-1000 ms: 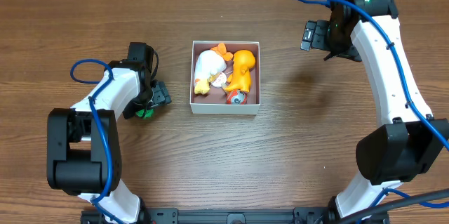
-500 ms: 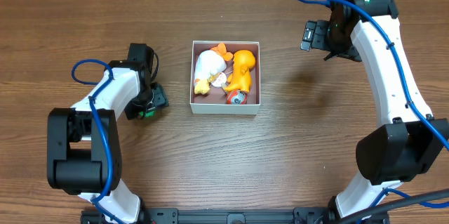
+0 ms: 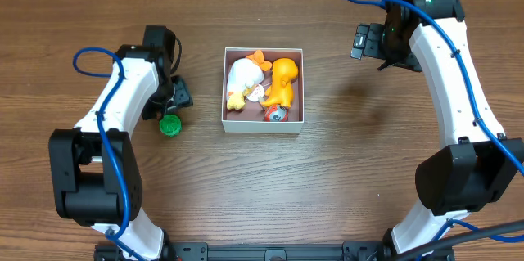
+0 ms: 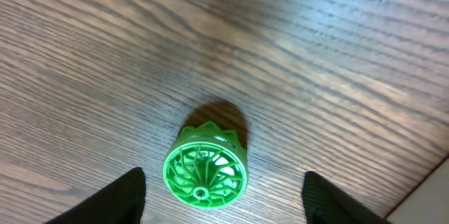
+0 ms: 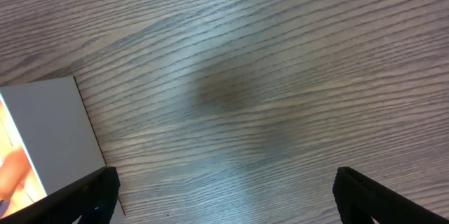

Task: Pack container
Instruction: 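Lower left gripper onto the green toy and grasp it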

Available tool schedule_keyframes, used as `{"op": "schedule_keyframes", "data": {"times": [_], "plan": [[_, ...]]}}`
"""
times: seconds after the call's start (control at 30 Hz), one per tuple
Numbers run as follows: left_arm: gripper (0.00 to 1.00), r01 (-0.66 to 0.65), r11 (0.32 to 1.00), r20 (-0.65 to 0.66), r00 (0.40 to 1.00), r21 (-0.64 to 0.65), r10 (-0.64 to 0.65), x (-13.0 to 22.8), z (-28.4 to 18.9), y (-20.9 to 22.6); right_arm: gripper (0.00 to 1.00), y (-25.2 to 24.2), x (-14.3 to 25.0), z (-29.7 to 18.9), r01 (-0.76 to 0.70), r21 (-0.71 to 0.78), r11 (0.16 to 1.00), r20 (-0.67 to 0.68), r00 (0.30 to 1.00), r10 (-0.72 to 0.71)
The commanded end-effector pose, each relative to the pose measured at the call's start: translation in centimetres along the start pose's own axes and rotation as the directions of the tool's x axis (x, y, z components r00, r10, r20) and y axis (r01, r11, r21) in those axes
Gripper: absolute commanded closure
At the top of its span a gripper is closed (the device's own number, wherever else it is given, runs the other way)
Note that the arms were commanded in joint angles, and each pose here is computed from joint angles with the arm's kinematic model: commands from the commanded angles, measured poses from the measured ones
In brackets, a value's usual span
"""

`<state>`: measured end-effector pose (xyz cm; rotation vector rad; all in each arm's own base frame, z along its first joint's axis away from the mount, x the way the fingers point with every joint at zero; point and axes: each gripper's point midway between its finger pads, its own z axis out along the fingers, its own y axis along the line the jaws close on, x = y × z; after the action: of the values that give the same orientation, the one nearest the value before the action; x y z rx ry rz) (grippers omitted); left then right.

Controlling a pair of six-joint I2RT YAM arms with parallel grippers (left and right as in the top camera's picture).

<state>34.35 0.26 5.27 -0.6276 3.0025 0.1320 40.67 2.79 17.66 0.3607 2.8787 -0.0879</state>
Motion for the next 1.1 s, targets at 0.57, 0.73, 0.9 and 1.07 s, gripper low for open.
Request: {"op": "schedule_keyframes", "data": {"times": [0.57, 0.73, 0.9, 1.07], "plan": [[0.09, 0.000, 0.998, -0.035, 0.999, 0.058, 0.002, 1.7, 3.5, -0.4, 0.00, -0.1, -0.7, -1.5, -0.004, -0.011, 1.000, 0.048, 0.999, 0.004], [0.07, 0.000, 0.998, -0.032, 0.999, 0.059, 0.002, 1.7, 4.2, -0.5, 0.00, -0.1, -0.7, -1.5, -0.003, -0.011, 1.000, 0.048, 0.999, 0.004], [0.06, 0.000, 0.998, -0.034, 0.999, 0.059, 0.002, 1.8, 4.5, -0.5, 0.00, -0.1, -0.7, -1.5, -0.004, -0.011, 1.000, 0.048, 0.999, 0.004], [0.05, 0.000, 0.998, -0.034, 0.999, 0.058, 0.002, 1.9, 4.7, -0.4, 0.00, -0.1, -0.7, -1.5, -0.004, -0.011, 1.000, 0.048, 0.999, 0.004]]}}
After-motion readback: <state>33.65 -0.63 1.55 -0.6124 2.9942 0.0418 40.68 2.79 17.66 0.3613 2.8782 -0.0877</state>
